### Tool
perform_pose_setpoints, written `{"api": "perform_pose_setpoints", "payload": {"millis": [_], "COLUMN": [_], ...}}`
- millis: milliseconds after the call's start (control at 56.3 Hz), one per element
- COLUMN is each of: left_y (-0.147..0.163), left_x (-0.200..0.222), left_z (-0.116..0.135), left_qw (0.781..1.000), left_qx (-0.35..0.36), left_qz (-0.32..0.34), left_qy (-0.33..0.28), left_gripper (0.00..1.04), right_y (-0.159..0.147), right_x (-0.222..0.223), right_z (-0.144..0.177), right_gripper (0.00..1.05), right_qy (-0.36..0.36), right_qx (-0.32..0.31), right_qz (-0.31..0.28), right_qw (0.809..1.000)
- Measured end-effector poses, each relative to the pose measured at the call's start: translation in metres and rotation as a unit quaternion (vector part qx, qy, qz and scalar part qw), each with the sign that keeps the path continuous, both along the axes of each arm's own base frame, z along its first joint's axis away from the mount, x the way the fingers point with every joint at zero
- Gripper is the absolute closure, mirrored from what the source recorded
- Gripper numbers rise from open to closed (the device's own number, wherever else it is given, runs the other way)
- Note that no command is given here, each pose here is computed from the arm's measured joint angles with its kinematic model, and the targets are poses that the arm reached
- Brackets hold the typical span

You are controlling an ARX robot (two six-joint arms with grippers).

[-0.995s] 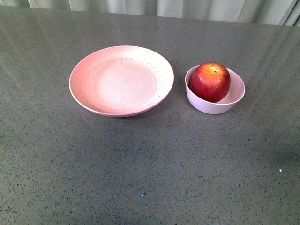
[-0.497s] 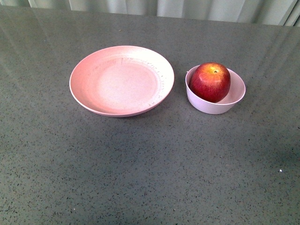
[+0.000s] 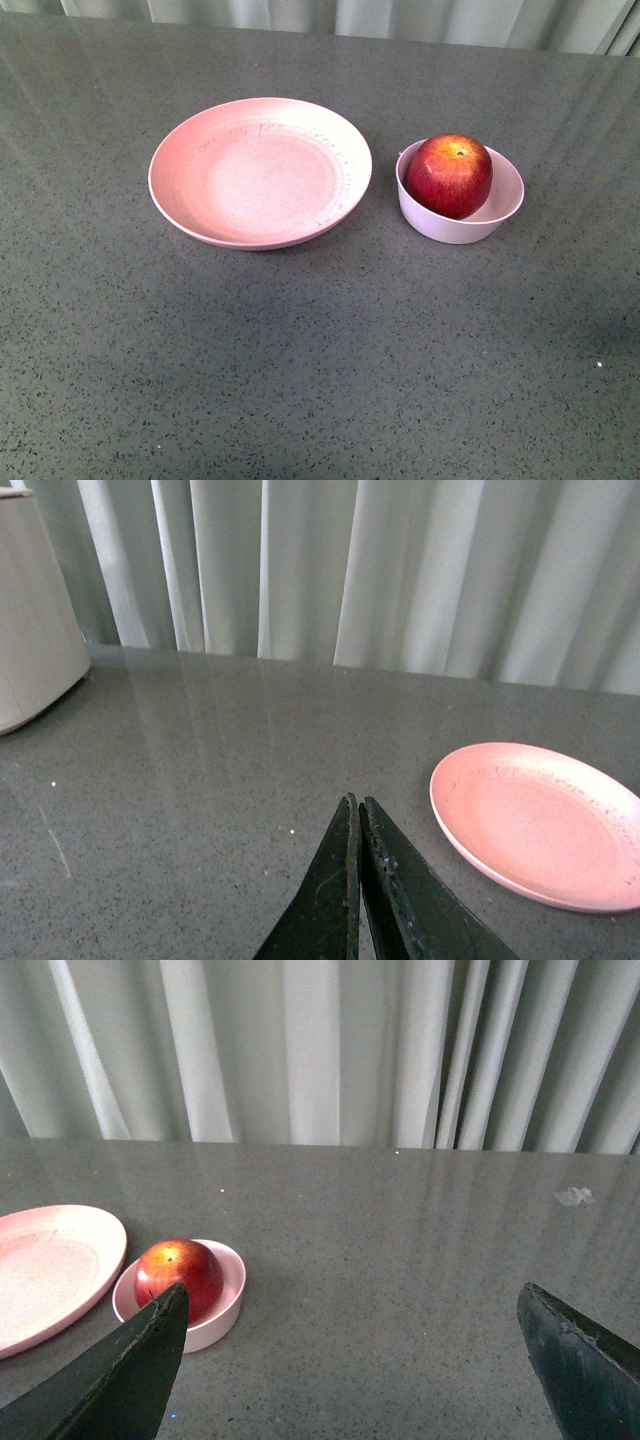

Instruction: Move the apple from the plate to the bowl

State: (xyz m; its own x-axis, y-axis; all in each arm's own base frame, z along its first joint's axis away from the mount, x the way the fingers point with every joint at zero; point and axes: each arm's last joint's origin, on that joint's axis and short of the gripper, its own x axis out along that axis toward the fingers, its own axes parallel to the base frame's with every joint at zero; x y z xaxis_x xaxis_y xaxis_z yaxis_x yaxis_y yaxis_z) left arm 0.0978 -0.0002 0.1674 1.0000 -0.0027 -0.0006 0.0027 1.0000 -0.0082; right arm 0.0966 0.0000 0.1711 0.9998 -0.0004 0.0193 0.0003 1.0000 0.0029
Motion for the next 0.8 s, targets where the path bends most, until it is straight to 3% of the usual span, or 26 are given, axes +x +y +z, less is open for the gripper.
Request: {"api": "perform_pose_setpoints", "payload": {"millis": [71,231,444,568,799], "left_y": [0.0000,0.0000,0.0000,0.0000,0.0000], "left_x": [0.0000,0.0000,0.0000,0.0000,0.0000], "left_z": [0.0000,0.0000,0.0000,0.0000,0.0000], "left_qw": [1.000,1.000,1.000,1.000,1.000], "left_qx": [0.000,0.000,0.000,0.000,0.001], "left_qz": [0.000,0.000,0.000,0.000,0.000], "left_qy": [0.000,0.000,0.000,0.000,0.000], "left_gripper": [1.03,0.79,0.29,0.10,0.09], "right_y": [0.0000,0.0000,0.0000,0.0000,0.0000], "right_x": [0.0000,0.0000,0.0000,0.0000,0.0000], "right_z": [0.0000,0.0000,0.0000,0.0000,0.0000], "right_gripper": [0.09,0.09,0.09,0.09,0.09], "right_qy": [0.000,0.000,0.000,0.000,0.000], "right_qx": [0.000,0.000,0.000,0.000,0.000], "right_qz": [0.000,0.000,0.000,0.000,0.000], "right_qw": [1.000,1.000,1.000,1.000,1.000]}}
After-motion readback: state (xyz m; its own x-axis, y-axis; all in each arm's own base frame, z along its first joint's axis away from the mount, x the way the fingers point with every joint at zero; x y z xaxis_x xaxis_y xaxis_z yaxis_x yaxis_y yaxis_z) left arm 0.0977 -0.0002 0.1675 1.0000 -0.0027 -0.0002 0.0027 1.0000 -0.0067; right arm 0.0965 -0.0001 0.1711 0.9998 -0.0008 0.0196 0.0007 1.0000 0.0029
